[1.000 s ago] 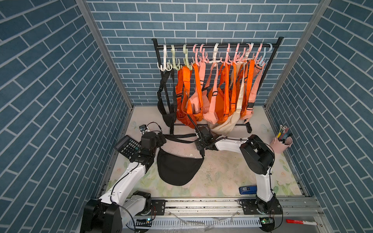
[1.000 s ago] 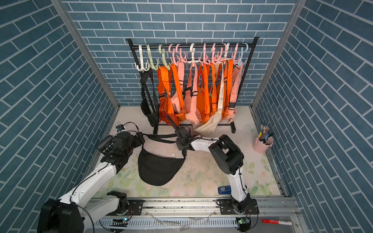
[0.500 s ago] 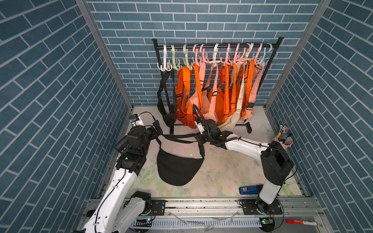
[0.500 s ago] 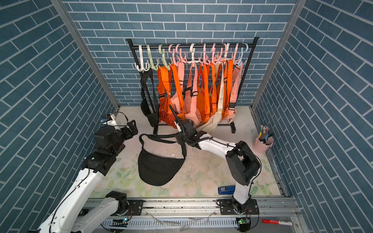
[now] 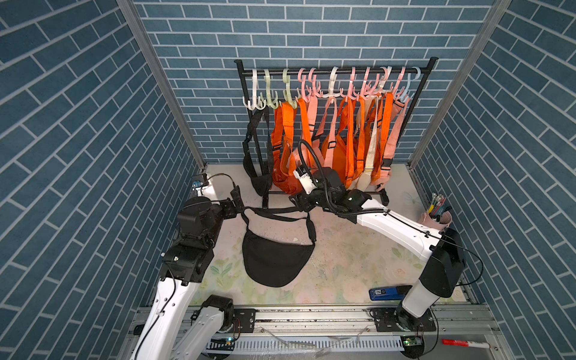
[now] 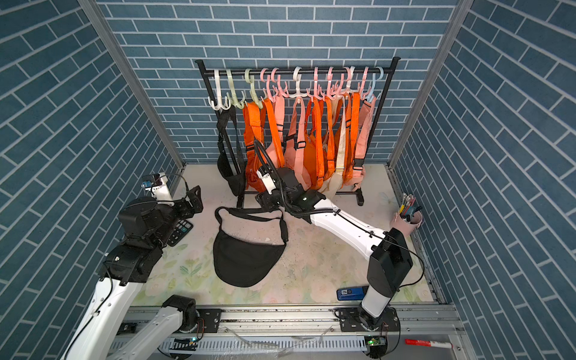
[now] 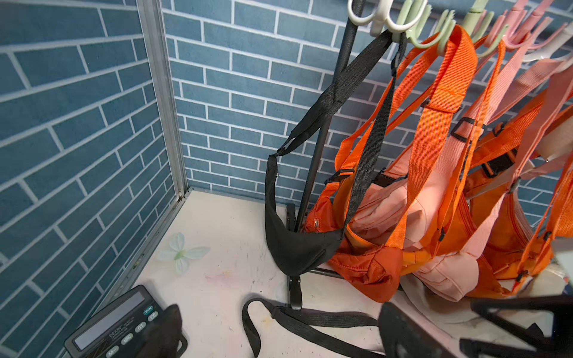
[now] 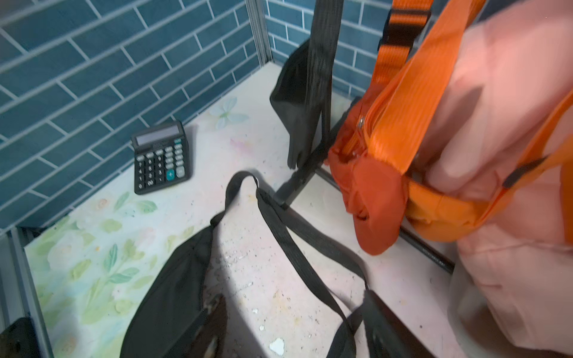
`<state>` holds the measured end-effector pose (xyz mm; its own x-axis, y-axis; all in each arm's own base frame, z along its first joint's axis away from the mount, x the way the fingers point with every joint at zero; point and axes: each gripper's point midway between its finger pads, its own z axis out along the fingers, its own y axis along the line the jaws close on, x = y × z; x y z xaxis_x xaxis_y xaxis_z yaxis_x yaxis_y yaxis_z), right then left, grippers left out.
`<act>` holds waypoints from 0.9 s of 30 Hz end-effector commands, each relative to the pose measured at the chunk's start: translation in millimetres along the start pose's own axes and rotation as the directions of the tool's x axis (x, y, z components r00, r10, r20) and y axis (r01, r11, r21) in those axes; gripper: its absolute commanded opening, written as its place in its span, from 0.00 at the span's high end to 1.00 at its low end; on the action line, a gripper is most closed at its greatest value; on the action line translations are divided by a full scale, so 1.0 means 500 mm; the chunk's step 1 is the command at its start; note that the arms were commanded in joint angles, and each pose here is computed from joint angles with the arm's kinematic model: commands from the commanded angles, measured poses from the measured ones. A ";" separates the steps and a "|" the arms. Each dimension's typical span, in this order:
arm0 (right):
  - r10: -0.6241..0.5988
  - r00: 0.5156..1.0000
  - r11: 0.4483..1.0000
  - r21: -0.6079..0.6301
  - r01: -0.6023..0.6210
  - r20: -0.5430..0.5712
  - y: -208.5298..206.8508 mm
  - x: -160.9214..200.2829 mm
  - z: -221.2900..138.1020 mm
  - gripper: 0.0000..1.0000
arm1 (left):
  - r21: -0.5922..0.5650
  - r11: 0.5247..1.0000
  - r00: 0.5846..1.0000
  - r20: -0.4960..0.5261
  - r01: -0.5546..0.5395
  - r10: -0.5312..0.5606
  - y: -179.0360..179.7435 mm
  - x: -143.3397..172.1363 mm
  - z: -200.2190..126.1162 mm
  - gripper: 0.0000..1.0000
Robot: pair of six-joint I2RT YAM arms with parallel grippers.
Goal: Take the bag off the hook
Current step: Place the bag at the center of the board, then pick up the bag from the hook.
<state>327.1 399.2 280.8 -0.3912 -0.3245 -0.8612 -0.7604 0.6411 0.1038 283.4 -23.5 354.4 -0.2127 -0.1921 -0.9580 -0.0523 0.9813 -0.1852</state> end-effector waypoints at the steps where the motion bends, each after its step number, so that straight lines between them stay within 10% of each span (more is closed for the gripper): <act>1: -0.030 0.999 0.998 -0.049 0.029 -0.020 0.015 -0.026 0.017 0.33 | 0.029 0.997 0.997 -0.020 -0.072 0.072 0.001 0.042 -0.004 0.01; 27: 0.107 0.974 0.984 -0.163 -0.074 0.201 -0.079 -0.240 0.230 0.40 | 0.029 0.998 0.998 0.037 -0.049 0.048 0.017 0.062 -0.038 0.01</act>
<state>460.8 486.6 313.4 -0.3524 -0.1660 -0.9210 -0.7900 0.5804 0.1976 259.4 -22.0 323.7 -0.1942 -0.1487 -0.9696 -0.0171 0.9888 -0.1482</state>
